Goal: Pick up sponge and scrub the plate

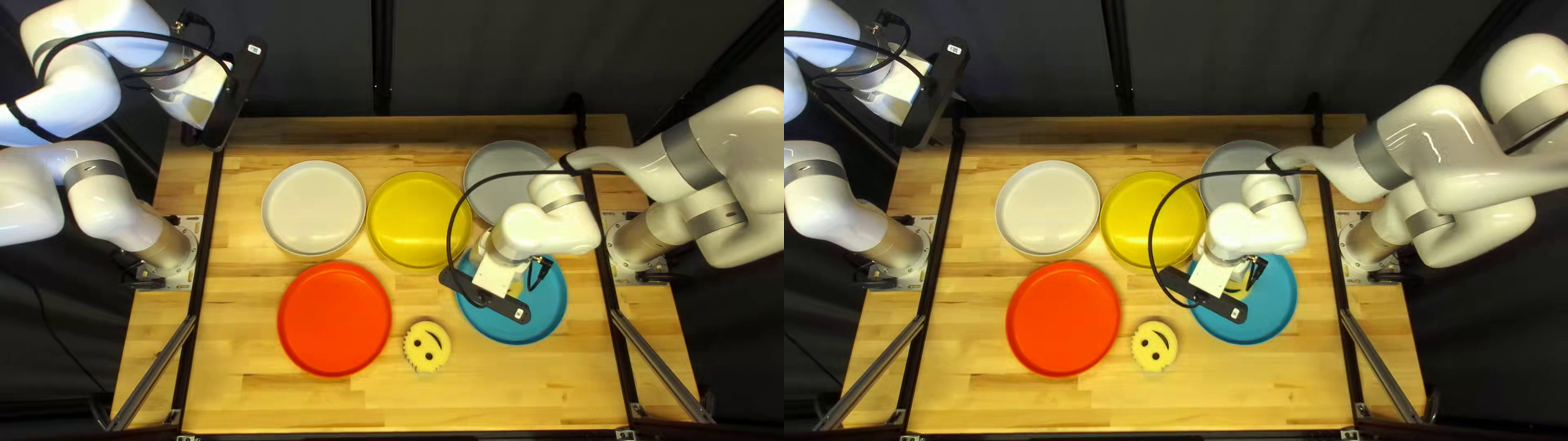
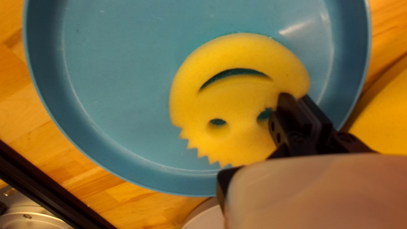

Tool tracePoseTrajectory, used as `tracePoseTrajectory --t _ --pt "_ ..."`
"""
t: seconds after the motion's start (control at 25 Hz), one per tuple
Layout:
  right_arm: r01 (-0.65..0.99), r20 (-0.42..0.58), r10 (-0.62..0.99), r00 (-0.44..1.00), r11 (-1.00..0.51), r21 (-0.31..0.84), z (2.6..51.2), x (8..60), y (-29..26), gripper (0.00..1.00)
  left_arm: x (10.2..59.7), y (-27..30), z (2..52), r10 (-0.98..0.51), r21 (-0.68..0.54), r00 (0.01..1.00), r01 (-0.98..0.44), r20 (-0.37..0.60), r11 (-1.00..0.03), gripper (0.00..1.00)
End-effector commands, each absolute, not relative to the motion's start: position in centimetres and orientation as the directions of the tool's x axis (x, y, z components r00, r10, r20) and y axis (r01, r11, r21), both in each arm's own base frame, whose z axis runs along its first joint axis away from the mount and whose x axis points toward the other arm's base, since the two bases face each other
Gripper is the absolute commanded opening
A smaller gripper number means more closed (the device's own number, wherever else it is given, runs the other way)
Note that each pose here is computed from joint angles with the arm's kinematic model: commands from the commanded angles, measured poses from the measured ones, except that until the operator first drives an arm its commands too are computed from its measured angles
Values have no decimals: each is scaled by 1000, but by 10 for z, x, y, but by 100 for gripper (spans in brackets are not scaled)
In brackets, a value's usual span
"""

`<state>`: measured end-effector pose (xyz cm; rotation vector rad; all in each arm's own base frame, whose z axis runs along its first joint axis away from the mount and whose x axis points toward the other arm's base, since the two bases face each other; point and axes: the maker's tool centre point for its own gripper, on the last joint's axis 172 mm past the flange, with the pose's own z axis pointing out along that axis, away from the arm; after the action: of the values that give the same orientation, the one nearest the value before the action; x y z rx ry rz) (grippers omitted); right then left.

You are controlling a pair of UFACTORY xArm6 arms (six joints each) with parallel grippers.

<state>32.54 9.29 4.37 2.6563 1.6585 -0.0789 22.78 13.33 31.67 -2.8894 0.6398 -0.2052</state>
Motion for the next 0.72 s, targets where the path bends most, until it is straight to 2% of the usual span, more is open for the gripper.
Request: tracePoseTrajectory --t 0.04,0.32,0.72 --pt "897 -47 898 438 -440 -38 45 302 108 0 228 133 317 -429 -199 898 -405 96 -892 100" --pt "888 -36 889 456 -458 -45 52 283 81 0 228 133 317 -429 -199 898 -405 96 -892 100" --pt "912 -14 912 410 -410 -2 38 336 48 0 228 133 317 -429 -199 898 -405 96 -892 100"
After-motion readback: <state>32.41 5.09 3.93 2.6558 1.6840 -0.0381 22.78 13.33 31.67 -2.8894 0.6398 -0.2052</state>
